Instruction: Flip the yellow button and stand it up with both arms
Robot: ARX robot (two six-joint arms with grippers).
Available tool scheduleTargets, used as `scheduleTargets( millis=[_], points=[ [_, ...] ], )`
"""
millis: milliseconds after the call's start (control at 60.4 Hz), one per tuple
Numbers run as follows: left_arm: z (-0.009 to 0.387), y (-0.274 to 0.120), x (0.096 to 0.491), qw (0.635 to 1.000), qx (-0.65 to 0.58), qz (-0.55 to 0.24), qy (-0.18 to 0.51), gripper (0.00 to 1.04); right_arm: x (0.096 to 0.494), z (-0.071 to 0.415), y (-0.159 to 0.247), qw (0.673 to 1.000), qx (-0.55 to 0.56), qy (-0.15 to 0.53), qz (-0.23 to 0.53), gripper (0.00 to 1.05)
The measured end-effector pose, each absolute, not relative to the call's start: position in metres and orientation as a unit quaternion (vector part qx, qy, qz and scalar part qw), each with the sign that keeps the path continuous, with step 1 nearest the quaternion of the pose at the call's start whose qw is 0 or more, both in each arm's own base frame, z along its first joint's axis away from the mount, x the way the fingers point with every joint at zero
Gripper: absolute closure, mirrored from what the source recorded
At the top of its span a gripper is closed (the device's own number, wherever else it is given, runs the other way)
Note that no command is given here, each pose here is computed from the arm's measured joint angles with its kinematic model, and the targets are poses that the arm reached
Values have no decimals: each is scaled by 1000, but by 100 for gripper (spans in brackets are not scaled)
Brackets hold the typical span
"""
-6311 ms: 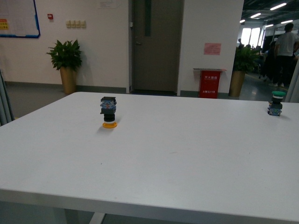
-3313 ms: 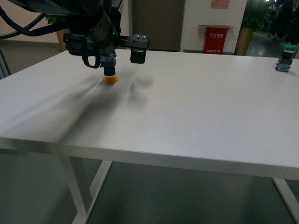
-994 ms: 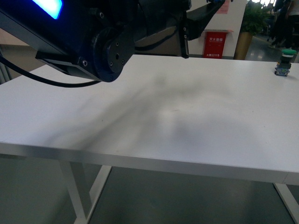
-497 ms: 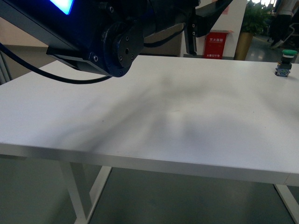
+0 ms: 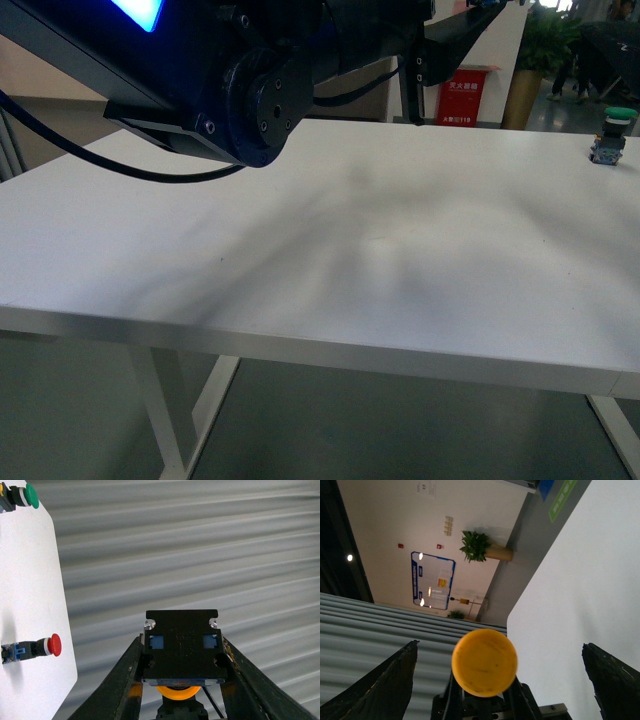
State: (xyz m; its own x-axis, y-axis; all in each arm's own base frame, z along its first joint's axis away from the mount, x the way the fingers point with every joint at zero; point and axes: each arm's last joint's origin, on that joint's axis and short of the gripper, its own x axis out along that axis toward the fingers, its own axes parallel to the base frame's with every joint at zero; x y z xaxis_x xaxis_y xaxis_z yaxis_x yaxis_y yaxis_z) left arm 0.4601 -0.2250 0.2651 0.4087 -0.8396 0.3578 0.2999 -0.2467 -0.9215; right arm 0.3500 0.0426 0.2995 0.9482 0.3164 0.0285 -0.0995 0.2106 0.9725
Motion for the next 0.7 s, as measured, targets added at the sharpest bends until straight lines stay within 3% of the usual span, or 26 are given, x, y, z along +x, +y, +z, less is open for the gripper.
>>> scheduleTargets(
  millis=[464,629,696],
  points=[
    [263,-228,457,580,-607,-496,221,68,363,301,55,785,600,80,133,8],
    [262,-229,455,581,-606,-495,223,68,365,298,55,785,599,85,131,35],
    [262,-230,455,582,-606,-494,224,68,365,297,55,787,597,85,131,51]
  ],
)
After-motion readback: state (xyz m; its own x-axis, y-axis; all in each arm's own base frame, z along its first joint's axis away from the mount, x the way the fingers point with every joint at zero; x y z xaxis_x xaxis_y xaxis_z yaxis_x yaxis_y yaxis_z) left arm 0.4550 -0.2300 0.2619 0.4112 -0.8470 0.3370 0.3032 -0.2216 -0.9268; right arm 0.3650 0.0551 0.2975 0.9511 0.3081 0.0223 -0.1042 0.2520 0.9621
